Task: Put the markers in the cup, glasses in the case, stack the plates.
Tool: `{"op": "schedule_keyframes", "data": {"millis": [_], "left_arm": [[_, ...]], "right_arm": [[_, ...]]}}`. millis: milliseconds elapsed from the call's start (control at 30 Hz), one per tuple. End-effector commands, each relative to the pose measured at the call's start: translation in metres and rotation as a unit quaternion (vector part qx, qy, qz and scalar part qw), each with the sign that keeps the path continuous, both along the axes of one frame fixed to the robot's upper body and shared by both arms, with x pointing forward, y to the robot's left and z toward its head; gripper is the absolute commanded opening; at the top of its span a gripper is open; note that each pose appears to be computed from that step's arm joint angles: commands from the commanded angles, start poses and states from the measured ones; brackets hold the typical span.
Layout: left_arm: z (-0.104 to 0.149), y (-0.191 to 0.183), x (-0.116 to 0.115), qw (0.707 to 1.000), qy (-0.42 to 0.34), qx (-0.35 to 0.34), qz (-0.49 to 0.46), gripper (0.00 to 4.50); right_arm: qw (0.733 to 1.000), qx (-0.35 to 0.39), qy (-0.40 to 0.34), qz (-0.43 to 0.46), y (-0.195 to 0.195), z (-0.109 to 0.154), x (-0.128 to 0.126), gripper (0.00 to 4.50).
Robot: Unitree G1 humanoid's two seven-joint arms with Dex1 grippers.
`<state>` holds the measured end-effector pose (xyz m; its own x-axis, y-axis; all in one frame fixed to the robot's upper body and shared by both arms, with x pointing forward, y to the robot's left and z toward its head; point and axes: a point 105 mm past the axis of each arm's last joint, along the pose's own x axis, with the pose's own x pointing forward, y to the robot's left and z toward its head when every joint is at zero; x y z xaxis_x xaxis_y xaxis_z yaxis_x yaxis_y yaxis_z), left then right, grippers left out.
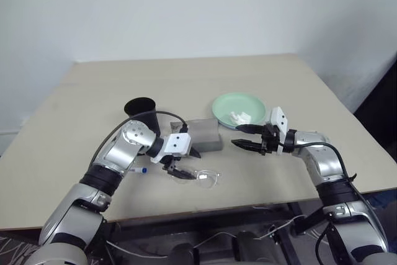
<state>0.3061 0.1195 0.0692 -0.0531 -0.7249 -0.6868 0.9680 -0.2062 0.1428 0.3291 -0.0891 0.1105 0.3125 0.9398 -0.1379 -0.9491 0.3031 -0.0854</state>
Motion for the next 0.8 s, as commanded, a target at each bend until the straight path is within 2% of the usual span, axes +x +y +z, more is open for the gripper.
{"op": "schedule_keyframes", "data": {"millis": [33,300,433,567,800], "left_arm": [[0.0031,-0.0048,0.0040,0.999,-0.023,0.012,-0.025,3.23],[-0.0010,-0.0144,0.0040,0.998,-0.044,0.003,-0.049,3.23],[0.0005,-0.0145,0.0044,0.997,-0.051,0.006,-0.057,2.37],[0.0027,-0.0116,0.0061,0.996,-0.060,0.016,-0.059,1.01],[0.0040,-0.0072,0.0069,0.995,-0.063,0.032,-0.064,1.01]], "right_arm": [[1.000,0.019,-0.019,0.014,0.0012,0.0176,-0.0073,2.63],[1.000,0.019,-0.014,0.014,0.0039,0.0165,-0.0101,2.63],[1.000,0.017,-0.012,0.016,0.0066,0.0138,-0.0102,2.63],[1.000,0.016,-0.010,0.019,0.0088,0.0125,-0.0110,2.63],[1.000,0.013,-0.009,0.020,0.0104,0.0112,-0.0111,2.63]]}}
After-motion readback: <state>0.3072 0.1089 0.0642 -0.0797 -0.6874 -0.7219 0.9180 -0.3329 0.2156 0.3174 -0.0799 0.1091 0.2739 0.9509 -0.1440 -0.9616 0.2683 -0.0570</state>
